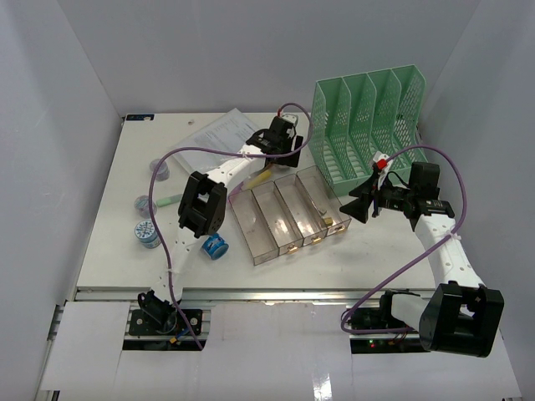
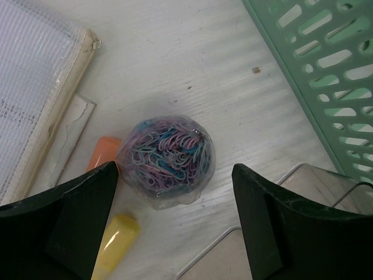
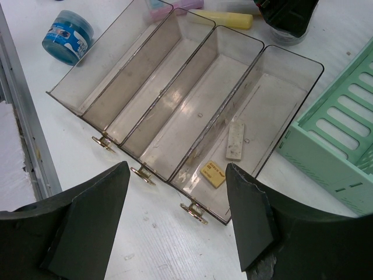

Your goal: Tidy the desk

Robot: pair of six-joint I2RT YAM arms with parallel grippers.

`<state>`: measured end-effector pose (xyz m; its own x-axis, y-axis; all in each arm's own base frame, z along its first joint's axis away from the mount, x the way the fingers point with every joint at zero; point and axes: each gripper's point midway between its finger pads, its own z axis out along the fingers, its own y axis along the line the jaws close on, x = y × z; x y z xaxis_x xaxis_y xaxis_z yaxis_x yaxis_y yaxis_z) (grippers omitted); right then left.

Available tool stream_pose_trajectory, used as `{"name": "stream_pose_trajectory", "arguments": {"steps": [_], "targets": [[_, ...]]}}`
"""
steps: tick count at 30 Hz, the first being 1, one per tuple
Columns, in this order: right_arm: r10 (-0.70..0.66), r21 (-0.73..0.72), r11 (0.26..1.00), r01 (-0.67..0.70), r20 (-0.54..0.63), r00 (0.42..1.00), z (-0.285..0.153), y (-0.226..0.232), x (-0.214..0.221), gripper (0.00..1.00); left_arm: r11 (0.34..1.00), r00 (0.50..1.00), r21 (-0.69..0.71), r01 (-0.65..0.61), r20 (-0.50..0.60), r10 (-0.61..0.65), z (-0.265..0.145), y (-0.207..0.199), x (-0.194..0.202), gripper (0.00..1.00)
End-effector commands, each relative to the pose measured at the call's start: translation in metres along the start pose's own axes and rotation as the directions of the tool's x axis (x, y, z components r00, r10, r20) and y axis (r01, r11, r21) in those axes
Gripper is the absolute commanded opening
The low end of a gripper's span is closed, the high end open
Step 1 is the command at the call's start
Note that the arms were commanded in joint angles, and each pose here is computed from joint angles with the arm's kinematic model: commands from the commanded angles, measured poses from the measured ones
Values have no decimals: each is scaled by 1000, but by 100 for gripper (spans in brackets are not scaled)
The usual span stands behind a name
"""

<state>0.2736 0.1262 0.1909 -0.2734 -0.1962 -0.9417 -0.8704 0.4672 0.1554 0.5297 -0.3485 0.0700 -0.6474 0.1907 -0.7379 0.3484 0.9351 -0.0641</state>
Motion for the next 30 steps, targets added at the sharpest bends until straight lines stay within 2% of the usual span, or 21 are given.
{"name": "stream_pose_trajectory", "arguments": {"steps": [1,12,13,16,19,23,30], "targets": [[3,-17,1000,-2,15,1000,-1,1,-3,73,1000,999,14,-12,48,12,-8,-6,-21,87],[2,-16,1000,-2,15,1000,-1,0,-2,73,1000,998,-6,-12,67,12,-1,-4,-27,70],[3,-15,1000,-2,15,1000,-1,0,-1,73,1000,997,-3,-11,72,11,-2,-5,-28,67],[6,-15,1000,-6,13,1000,-1,0,0,73,1000,996,11,-12,88,11,-8,-8,-35,49],[8,-11,1000,-7,13,1000,-2,-2,1,73,1000,994,22,-10,105,8,-13,-12,-43,39],[16,-7,1000,-16,12,1000,-3,-3,3,73,999,991,37,-8,137,3,-30,-15,-57,30],[24,1,1000,-24,13,1000,-5,-6,6,72,995,970,104,1,243,-26,-102,-24,-96,19]]}}
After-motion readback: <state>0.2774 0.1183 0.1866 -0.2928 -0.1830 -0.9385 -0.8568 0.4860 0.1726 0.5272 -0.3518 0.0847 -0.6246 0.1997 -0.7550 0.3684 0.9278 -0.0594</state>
